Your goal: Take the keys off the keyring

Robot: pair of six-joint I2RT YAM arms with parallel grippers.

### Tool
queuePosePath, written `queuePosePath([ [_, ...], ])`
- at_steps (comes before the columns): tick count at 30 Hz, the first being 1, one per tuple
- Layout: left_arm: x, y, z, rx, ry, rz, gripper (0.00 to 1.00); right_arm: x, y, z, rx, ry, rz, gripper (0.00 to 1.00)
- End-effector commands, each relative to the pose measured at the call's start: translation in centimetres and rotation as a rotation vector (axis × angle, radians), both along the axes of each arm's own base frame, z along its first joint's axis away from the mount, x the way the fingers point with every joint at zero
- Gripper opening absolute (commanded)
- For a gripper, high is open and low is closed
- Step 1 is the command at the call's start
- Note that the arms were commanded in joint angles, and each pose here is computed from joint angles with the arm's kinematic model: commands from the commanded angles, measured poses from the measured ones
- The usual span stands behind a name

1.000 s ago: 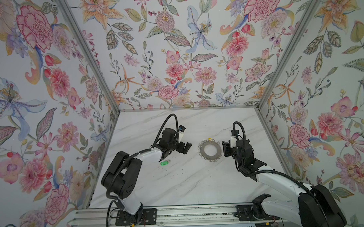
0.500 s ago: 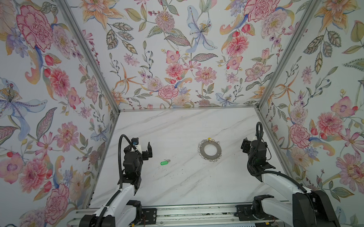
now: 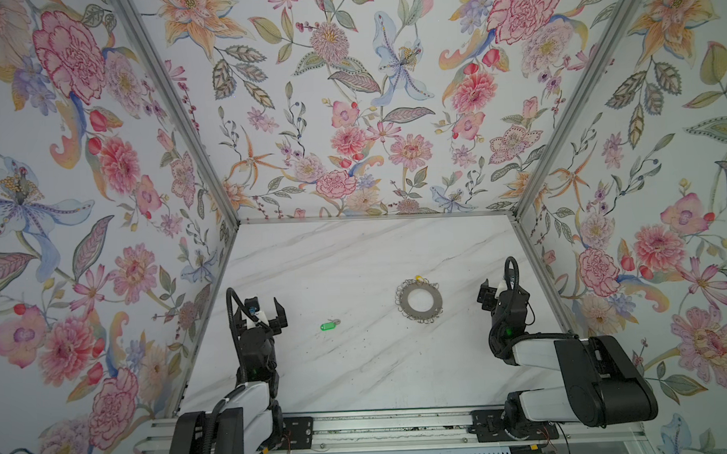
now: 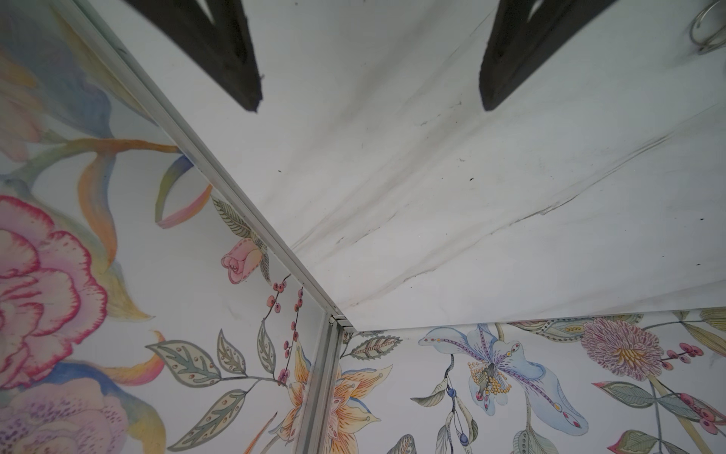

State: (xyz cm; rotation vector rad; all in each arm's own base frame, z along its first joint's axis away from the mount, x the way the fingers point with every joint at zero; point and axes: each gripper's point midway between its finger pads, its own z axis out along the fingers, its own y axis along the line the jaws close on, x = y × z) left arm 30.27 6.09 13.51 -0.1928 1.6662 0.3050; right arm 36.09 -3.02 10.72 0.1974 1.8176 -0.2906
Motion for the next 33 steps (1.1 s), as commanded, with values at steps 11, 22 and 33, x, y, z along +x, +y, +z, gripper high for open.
queuePosePath([
  [11,1.6,-0.1,3.4,0.031,-0.148,-0.038,0.99,2.1,1.4,0.1,0.029,-0.037,0.132,0.99],
  [22,4.0,-4.5,1.8,0.041,-0.16,-0.313,0.99,2.1,1.4,0.1,0.026,-0.04,0.129,0.99],
  [33,6.3,-6.1,0.4,0.08,-0.063,-0.371,0.99,2.2,2.2,0.2,0.015,-0.038,0.17,0.99],
])
